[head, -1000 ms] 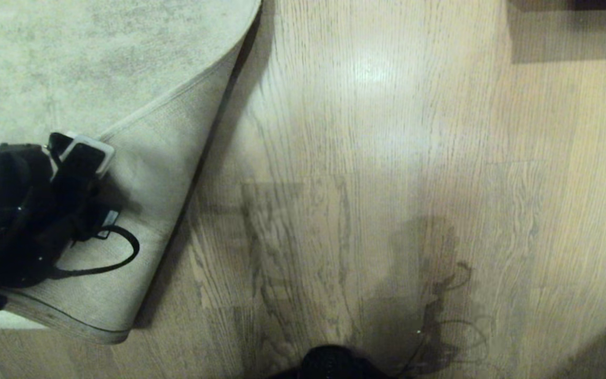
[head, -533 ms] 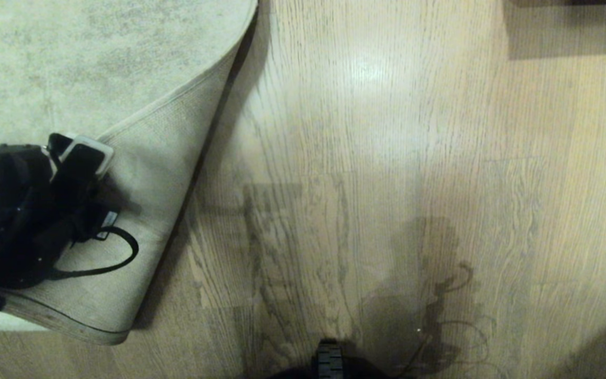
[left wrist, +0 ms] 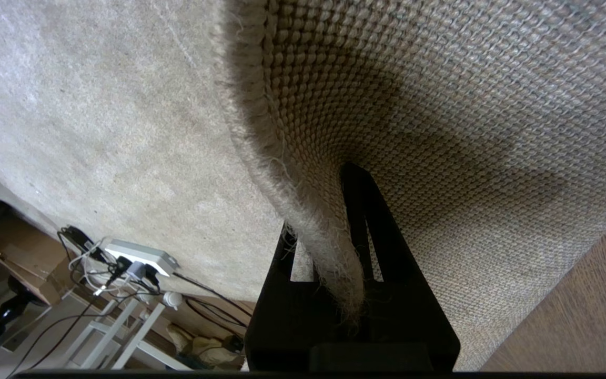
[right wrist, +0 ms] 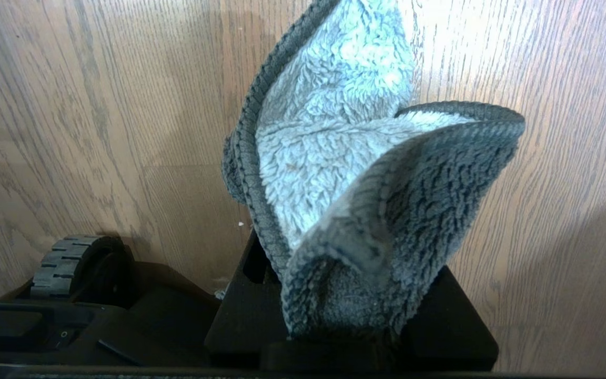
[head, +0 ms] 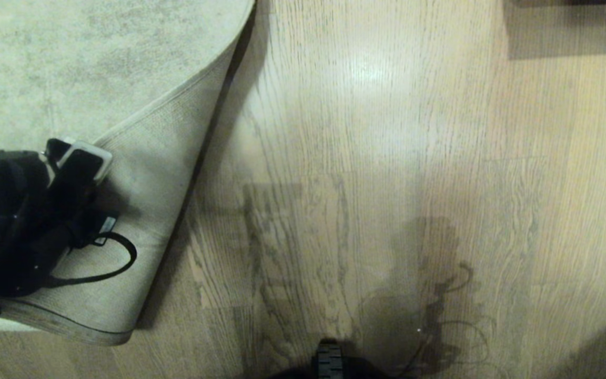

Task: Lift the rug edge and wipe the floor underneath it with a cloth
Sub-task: Wipe the floor under the carpet with a rag

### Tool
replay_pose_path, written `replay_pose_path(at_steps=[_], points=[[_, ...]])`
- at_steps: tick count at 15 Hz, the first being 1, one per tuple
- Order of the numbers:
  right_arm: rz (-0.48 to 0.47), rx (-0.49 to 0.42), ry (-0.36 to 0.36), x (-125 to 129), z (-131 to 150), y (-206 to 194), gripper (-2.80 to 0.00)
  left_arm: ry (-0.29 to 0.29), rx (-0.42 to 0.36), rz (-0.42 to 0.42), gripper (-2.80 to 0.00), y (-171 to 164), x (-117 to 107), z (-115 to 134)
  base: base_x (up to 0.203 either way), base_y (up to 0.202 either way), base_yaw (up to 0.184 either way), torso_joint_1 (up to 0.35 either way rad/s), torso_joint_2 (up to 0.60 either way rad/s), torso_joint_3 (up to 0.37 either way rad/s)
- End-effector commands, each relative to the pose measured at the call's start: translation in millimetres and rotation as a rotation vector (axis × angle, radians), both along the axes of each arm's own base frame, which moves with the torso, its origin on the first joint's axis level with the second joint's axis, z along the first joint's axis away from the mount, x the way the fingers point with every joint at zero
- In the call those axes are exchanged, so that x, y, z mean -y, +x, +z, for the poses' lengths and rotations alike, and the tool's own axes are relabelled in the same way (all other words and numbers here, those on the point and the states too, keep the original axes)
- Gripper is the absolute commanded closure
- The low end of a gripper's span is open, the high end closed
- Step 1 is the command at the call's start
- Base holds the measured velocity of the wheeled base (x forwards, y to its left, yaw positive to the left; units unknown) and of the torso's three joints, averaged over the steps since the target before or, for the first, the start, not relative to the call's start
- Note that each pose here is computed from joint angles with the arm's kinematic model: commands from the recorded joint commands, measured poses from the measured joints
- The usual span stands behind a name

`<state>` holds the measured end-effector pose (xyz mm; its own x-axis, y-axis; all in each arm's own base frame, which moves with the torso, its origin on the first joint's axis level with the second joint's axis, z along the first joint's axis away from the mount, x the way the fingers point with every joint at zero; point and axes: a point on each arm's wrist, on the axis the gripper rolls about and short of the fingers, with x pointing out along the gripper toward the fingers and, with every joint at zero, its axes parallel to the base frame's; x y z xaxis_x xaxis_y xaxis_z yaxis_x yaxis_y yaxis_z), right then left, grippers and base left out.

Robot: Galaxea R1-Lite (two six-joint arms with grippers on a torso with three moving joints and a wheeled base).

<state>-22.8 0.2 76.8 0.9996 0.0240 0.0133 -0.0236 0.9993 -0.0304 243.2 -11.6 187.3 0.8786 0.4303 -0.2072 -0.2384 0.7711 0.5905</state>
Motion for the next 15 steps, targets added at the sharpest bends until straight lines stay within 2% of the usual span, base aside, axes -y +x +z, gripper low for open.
replay_pose_path(at_steps=[1, 10, 13, 15], points=[[-0.001, -0.001, 0.0, 0, 0, 0, 0.0, 0.003, 0.003, -0.002, 0.0, 0, 1, 0, 0.0, 0.0, 0.0, 0.0, 0.0, 0.0], [0.0, -0.001, 0.0, 0, 0, 0, 0.0, 0.005, 0.041, -0.008, 0.0, -5, 1, 11, 0.0, 0.0, 0.0, 0.0, 0.0, 0.0], [0.0, -0.001, 0.0, 0, 0, 0, 0.0, 0.059, 0.044, -0.005, 0.0, -8, -3, 18, 0.0, 0.0, 0.0, 0.0, 0.0, 0.0], [0.0, -0.001, 0.0, 0, 0, 0, 0.0, 0.057, 0.065, -0.005, 0.0, -7, -3, 19, 0.0, 0.0, 0.0, 0.0, 0.0, 0.0]])
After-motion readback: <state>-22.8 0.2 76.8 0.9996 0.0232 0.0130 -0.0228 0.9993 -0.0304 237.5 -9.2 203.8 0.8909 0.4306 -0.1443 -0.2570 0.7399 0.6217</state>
